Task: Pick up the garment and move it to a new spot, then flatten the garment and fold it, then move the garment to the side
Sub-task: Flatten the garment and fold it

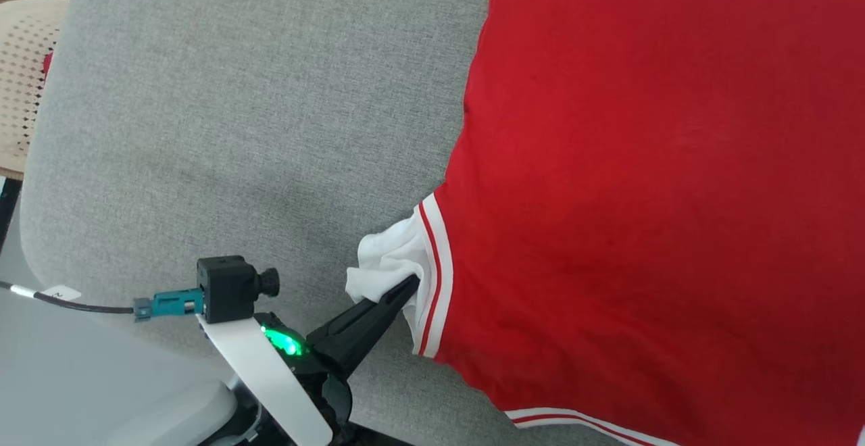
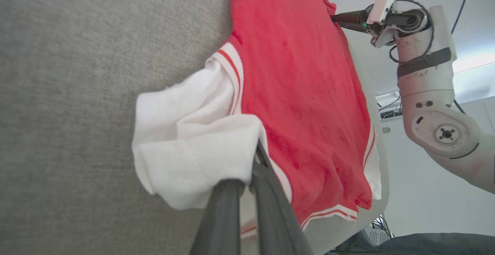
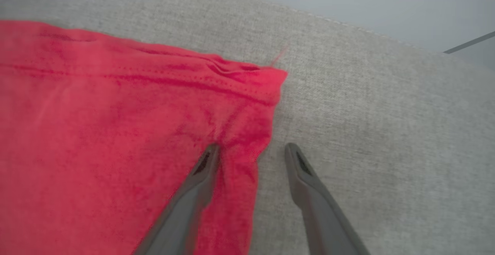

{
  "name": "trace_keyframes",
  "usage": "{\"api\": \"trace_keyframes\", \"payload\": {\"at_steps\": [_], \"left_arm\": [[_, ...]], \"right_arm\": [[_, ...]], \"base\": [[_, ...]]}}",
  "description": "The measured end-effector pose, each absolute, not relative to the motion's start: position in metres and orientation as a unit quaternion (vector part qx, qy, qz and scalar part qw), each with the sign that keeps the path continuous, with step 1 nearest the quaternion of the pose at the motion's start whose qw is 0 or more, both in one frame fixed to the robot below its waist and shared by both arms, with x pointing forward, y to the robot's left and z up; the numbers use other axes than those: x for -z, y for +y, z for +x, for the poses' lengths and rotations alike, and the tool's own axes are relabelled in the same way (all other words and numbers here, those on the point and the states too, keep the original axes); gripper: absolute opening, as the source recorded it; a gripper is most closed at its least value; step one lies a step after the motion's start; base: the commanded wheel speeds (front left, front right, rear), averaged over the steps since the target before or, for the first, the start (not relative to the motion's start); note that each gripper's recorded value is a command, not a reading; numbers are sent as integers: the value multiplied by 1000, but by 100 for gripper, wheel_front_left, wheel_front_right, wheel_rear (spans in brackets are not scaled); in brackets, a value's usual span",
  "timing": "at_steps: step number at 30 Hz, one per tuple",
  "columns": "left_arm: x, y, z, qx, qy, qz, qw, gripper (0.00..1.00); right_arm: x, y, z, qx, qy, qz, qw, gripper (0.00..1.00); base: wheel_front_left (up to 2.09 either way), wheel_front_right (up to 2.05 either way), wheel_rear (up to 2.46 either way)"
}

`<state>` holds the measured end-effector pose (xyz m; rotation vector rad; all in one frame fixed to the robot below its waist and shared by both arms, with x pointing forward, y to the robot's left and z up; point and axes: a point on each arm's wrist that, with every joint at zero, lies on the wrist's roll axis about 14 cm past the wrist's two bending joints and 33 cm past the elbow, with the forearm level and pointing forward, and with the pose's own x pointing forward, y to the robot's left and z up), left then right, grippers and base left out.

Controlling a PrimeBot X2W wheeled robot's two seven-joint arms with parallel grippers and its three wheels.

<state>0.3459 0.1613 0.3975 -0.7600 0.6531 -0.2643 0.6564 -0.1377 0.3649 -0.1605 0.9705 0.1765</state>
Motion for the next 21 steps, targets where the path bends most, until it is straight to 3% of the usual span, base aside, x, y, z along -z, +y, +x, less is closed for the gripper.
{"api": "trace_keyframes", "payload": {"at_steps": [5, 11, 16, 21], "left_arm": [[-407, 165, 352, 130, 293, -360, 876, 0], [-418, 179, 345, 110, 267, -364, 885, 0], [-427, 180, 339, 114, 251, -368, 888, 0], [-430, 182, 341, 117, 241, -365, 892, 0]], "right_arm": [[-377, -133, 649, -97, 446, -56, 888, 0], [-402, -142, 613, -122, 432, -61, 891, 0], [-422, -174, 560, -132, 438, -70, 887, 0], [-418, -203, 481, -134, 476, -61, 867, 0]], "base": [[0, 0, 0], [0, 0, 0], [0, 0, 0], [0, 0, 0]]}}
